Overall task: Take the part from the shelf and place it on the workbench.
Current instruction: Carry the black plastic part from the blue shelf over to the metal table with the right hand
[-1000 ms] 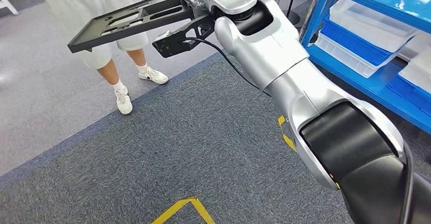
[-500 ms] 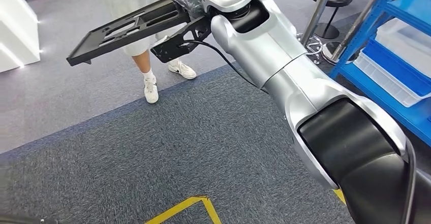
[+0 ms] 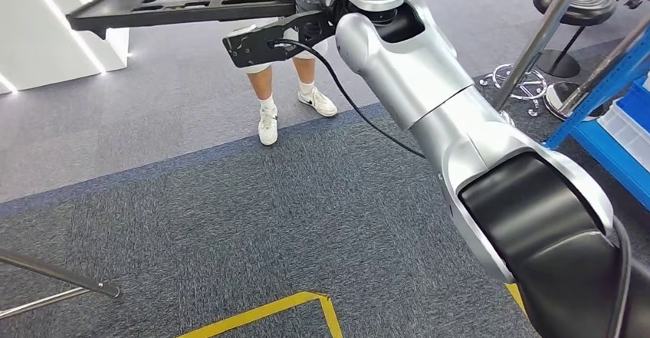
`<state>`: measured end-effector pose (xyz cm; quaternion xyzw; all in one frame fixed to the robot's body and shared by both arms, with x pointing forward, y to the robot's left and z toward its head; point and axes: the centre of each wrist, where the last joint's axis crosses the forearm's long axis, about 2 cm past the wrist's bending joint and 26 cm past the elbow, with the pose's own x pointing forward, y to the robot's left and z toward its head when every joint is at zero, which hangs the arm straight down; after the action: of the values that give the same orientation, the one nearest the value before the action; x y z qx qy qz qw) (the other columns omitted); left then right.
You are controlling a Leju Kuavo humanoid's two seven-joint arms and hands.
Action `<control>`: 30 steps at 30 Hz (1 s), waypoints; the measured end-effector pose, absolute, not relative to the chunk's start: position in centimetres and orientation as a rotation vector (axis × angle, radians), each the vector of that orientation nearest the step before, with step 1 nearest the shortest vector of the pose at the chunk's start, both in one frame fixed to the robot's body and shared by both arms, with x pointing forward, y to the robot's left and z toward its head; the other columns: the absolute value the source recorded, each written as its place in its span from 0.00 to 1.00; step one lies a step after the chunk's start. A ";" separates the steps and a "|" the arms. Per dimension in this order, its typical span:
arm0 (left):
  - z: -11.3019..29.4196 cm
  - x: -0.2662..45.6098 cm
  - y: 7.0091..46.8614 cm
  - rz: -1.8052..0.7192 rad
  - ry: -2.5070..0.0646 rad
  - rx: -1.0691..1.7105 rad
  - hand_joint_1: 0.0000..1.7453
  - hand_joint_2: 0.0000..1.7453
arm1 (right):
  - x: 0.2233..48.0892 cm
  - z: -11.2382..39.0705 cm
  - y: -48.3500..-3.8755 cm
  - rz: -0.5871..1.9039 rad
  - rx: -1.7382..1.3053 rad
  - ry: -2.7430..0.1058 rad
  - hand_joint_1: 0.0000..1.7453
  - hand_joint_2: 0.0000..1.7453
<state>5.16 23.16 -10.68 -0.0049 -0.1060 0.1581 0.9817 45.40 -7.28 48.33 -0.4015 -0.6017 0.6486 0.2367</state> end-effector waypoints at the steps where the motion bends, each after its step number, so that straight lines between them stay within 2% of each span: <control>1: -10.7 5.2 23.2 0.318 -0.213 -0.009 0.00 1.00 | 45.3 48.5 -7.4 1.764 -1.095 -1.663 1.00 1.00; 18: -10.6 5.2 22.9 0.316 -0.216 -0.010 0.00 1.00 | 45.3 48.3 -8.8 1.713 -1.154 -1.678 1.00 1.00; 30: -10.7 5.2 23.1 0.329 -0.226 -0.012 0.00 1.00 | 44.8 48.6 -7.8 1.731 -1.142 -1.712 1.00 1.00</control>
<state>5.15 23.07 -10.67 -0.0061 -0.1124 0.1636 0.9801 44.79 -7.83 48.64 -0.4139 -0.6202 0.6275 0.2242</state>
